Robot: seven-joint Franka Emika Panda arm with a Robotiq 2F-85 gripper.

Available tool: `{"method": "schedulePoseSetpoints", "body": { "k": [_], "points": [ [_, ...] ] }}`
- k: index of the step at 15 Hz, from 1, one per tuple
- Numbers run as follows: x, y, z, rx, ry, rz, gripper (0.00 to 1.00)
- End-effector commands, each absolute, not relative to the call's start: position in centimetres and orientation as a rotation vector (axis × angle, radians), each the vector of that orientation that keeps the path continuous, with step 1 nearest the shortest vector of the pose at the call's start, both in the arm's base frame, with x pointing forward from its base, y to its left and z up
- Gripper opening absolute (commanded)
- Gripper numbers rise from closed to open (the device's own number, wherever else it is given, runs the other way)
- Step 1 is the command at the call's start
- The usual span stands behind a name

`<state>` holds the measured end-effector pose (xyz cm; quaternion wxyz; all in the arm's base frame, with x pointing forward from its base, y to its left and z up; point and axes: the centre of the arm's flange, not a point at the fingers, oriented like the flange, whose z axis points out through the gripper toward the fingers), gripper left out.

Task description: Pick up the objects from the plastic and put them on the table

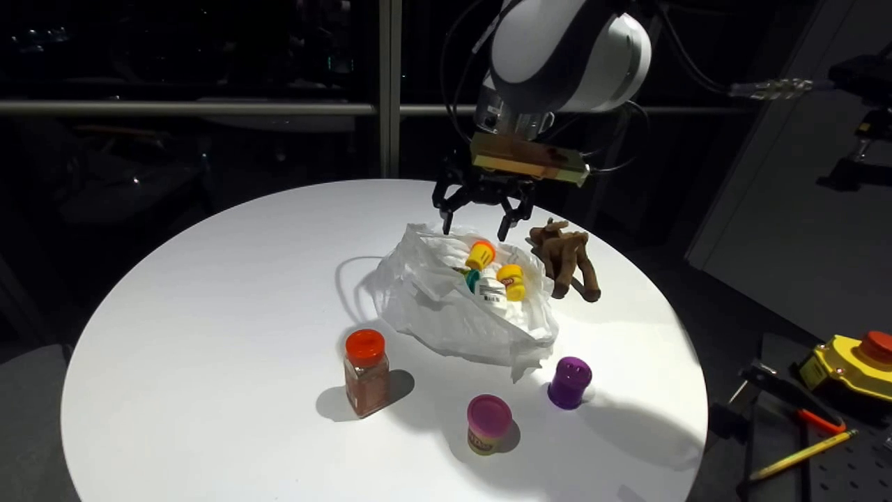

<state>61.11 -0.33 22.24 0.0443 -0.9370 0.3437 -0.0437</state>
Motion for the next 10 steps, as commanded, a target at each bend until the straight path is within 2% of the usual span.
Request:
{"method": "schedulePoseSetpoints", "body": {
  "k": [1, 10],
  "points": [
    [64.9, -1.1, 21.3, -2.742, 1.274, -0.052, 1.0],
    [66.1, -2.6, 18.2, -2.795, 1.366, -0.028, 1.0]
  ]
}}
